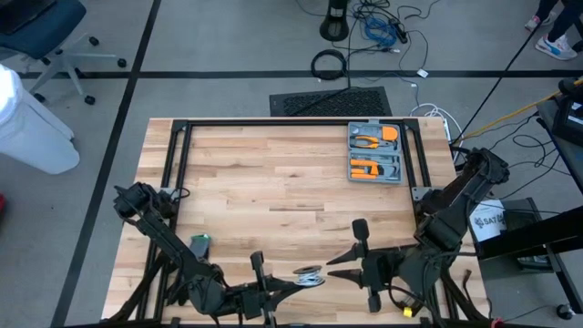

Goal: Coil cords
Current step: Coil the white wire onto the spool

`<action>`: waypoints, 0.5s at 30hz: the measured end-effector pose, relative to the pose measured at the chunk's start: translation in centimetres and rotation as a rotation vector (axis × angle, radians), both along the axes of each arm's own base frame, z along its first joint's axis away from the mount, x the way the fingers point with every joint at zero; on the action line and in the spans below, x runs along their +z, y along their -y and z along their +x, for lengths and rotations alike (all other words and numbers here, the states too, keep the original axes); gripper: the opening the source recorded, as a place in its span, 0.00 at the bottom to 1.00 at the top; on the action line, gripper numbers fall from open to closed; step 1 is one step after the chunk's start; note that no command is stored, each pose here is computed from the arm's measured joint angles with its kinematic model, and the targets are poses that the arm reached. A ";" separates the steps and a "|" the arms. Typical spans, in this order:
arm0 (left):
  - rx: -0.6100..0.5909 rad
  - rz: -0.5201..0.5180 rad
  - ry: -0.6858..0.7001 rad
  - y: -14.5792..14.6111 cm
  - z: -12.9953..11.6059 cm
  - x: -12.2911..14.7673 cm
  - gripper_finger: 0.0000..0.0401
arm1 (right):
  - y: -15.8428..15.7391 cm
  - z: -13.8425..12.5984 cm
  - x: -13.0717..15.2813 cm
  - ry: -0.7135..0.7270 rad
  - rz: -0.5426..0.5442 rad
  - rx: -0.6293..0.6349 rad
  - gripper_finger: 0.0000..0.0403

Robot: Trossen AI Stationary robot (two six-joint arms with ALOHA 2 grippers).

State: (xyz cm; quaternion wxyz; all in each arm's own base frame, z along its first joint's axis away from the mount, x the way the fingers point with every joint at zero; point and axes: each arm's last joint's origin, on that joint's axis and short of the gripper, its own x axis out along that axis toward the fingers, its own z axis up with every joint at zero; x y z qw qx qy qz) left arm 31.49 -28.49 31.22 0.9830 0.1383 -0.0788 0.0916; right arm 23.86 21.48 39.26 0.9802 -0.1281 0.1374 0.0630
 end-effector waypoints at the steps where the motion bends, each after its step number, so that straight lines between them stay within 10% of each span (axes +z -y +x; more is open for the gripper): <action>1: -0.001 -0.001 0.000 0.0 0.0 0.0 0.00 | 0.0 0.0 0.1 0.006 0.000 0.001 0.19; 15: -0.064 0.004 0.015 0.3 -0.1 0.1 0.00 | -0.5 1.6 -0.6 0.037 -0.038 0.002 0.19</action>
